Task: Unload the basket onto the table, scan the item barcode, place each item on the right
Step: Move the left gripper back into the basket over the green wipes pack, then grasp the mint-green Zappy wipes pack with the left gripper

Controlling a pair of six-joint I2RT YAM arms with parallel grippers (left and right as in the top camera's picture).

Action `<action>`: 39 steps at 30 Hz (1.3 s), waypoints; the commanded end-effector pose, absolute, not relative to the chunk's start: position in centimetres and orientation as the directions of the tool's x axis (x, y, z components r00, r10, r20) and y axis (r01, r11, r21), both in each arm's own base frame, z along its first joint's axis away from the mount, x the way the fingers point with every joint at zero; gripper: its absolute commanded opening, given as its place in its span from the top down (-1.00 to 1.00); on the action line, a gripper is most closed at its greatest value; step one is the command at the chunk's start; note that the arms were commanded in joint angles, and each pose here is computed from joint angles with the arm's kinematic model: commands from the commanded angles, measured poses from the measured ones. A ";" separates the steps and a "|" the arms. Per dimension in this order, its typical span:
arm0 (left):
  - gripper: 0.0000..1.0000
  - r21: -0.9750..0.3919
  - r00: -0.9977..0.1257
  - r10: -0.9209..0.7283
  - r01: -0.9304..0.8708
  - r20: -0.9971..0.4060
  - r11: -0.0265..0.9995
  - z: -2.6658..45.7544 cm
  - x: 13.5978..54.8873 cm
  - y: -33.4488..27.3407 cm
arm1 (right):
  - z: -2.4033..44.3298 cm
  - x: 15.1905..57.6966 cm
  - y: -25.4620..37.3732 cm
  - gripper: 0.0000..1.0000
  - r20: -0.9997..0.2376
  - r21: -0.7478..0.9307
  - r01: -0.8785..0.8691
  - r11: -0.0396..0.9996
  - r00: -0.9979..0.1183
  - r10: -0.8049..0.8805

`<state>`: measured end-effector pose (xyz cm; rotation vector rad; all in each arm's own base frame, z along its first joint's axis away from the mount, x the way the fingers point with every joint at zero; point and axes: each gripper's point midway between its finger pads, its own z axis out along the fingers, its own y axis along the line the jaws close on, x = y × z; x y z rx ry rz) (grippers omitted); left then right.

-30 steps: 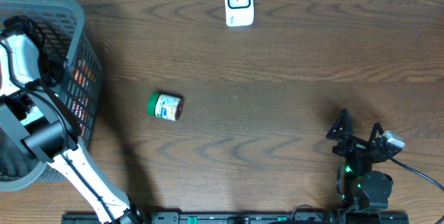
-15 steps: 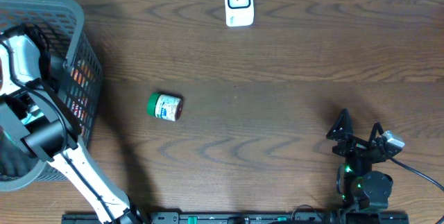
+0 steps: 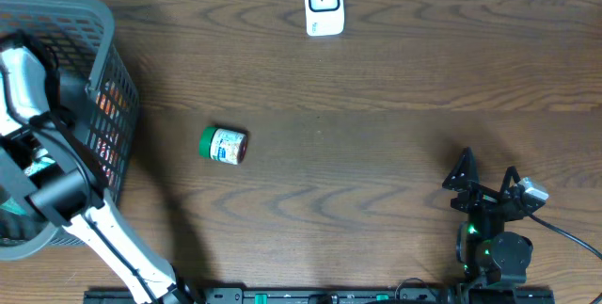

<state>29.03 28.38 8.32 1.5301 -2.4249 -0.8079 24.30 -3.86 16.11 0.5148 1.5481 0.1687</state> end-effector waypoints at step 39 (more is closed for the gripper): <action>-0.96 0.483 -0.221 -0.921 -0.875 -0.322 0.041 5.3 26.5 28.6 | 16.0 24.3 -3.8 -0.99 -0.904 0.423 0.213 0.881 0.036 0.425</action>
